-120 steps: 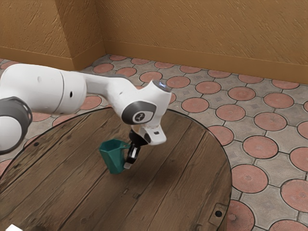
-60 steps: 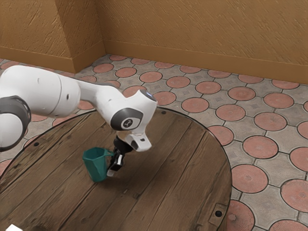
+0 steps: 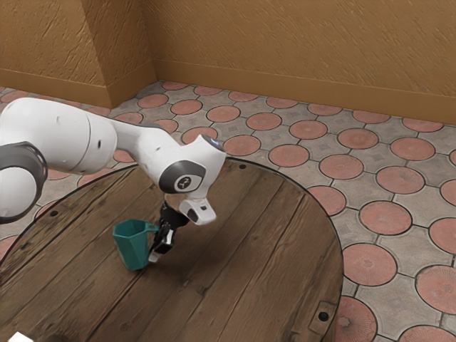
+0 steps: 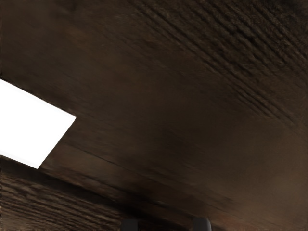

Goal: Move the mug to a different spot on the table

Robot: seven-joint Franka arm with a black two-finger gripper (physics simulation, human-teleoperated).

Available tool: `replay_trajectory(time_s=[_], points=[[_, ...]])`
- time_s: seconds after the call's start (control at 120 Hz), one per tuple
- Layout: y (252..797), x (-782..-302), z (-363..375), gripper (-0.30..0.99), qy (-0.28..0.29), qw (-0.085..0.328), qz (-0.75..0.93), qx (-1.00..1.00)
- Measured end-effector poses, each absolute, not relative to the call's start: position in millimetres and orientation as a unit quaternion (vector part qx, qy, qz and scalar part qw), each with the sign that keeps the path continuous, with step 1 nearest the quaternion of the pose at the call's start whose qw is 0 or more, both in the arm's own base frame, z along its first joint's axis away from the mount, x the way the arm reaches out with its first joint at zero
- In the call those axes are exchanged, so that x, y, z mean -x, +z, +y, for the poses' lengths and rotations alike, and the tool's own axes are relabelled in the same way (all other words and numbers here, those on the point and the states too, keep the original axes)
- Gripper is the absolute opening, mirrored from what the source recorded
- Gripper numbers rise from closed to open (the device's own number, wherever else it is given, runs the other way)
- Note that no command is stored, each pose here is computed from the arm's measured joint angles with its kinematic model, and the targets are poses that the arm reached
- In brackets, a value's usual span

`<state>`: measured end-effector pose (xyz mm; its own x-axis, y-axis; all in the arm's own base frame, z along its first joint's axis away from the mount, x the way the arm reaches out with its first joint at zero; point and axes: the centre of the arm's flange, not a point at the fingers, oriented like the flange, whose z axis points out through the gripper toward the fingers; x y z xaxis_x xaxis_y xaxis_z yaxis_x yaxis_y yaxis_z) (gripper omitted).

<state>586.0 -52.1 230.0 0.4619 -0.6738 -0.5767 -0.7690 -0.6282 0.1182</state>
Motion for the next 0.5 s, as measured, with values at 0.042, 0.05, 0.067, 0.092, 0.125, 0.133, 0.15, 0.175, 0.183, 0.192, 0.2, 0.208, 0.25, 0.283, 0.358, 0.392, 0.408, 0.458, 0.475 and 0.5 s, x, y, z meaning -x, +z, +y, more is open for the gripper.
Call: replay_trajectory(time_s=[0.042, 0.05, 0.067, 0.092, 0.125, 0.133, 0.15, 0.175, 0.183, 0.192, 0.2, 0.208, 0.25, 0.283, 0.358, 0.392, 0.408, 0.458, 0.475, 0.5], points=[[229.3, -585.8, -50.8, -0.04, 0.3, 0.08, 0.422, 0.852], [229.2, -585.7, -50.6, -0.04, 0.301, 0.08, 0.422, 0.852], [229.0, -585.7, -50.3, -0.04, 0.301, 0.08, 0.421, 0.852], [228.6, -585.5, -49.9, -0.01, 0.302, 0.08, 0.42, 0.852], [227.0, -584.6, -48.4, 0.07, 0.305, 0.077, 0.417, 0.852], [226.6, -584.4, -47.8, 0.09, 0.306, 0.077, 0.417, 0.852], [226.0, -584.0, -46.6, 0.12, 0.308, 0.076, 0.415, 0.853], [225.2, -583.3, -45.5, 0.18, 0.311, 0.074, 0.413, 0.853], [224.7, -583.1, -45.3, 0.2, 0.311, 0.073, 0.412, 0.853], [224.2, -582.8, -45.1, 0.22, 0.312, 0.072, 0.412, 0.853], [223.9, -582.6, -44.9, 0.24, 0.313, 0.072, 0.411, 0.853], [223.5, -582.4, -44.8, 0.26, 0.314, 0.071, 0.411, 0.853], [222.4, -581.5, -44.1, 0.33, 0.316, 0.068, 0.409, 0.853], [221.9, -581.0, -44.0, 0.39, 0.318, 0.066, 0.408, 0.853], [221.5, -580.2, -43.8, 0.48, 0.32, 0.063, 0.406, 0.854], [221.4, -579.9, -44.0, 0.51, 0.32, 0.062, 0.405, 0.854], [221.5, -579.8, -44.0, 0.52, 0.321, 0.061, 0.405, 0.854], [221.7, -579.9, -44.1, 0.56, 0.321, 0.06, 0.404, 0.854], [221.9, -580.0, -44.1, 0.57, 0.321, 0.06, 0.404, 0.855], [222.3, -580.4, -44.1, 0.58, 0.32, 0.06, 0.404, 0.855]])
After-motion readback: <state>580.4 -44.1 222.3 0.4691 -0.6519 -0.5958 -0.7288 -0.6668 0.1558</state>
